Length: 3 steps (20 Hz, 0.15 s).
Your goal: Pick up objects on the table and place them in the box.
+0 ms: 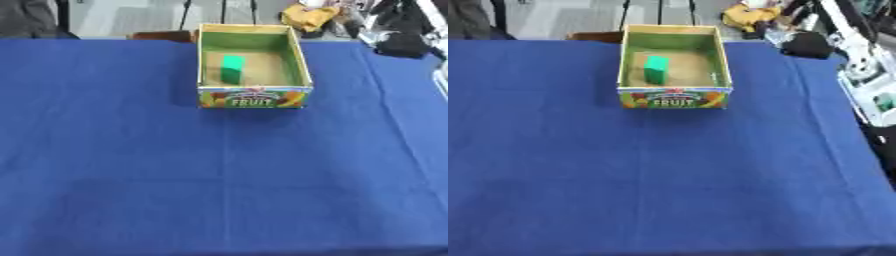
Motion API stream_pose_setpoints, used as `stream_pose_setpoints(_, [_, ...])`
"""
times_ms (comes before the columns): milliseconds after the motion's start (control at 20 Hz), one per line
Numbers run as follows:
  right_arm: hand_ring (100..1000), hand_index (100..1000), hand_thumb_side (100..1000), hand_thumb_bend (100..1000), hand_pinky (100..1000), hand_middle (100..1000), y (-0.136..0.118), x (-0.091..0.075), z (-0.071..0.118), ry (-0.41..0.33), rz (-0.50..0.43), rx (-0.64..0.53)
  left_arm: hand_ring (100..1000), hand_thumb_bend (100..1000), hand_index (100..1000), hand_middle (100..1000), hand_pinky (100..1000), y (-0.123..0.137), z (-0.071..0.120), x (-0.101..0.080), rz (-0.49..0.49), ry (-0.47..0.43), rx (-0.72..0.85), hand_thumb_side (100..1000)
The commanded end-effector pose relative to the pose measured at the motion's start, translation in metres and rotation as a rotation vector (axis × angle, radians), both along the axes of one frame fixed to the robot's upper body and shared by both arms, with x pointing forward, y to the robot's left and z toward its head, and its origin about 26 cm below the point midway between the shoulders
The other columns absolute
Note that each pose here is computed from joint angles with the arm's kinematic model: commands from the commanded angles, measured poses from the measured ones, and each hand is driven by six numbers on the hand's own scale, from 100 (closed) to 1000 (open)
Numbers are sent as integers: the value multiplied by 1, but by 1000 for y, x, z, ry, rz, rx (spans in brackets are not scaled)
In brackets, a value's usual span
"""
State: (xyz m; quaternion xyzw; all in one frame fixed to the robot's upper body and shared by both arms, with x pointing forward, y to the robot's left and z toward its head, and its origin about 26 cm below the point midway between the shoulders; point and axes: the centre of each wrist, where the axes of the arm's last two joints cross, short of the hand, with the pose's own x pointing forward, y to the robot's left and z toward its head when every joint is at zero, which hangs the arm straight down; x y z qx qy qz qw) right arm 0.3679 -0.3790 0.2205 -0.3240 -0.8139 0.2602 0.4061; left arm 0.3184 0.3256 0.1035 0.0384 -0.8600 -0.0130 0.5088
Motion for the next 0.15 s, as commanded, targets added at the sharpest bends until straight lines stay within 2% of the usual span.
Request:
stream_pose_setpoints(50, [620, 861, 448, 444, 517, 704, -2, -14, 10, -79, -5, 76, 803, 621, 794, 709, 664, 3, 8, 1, 9, -25, 11, 693])
stream_pose_setpoints(150, [615, 861, 453, 432, 513, 700, -2, -20, 0, -77, -11, 116, 804, 620, 794, 709, 664, 2, 8, 1, 5, -25, 10, 694])
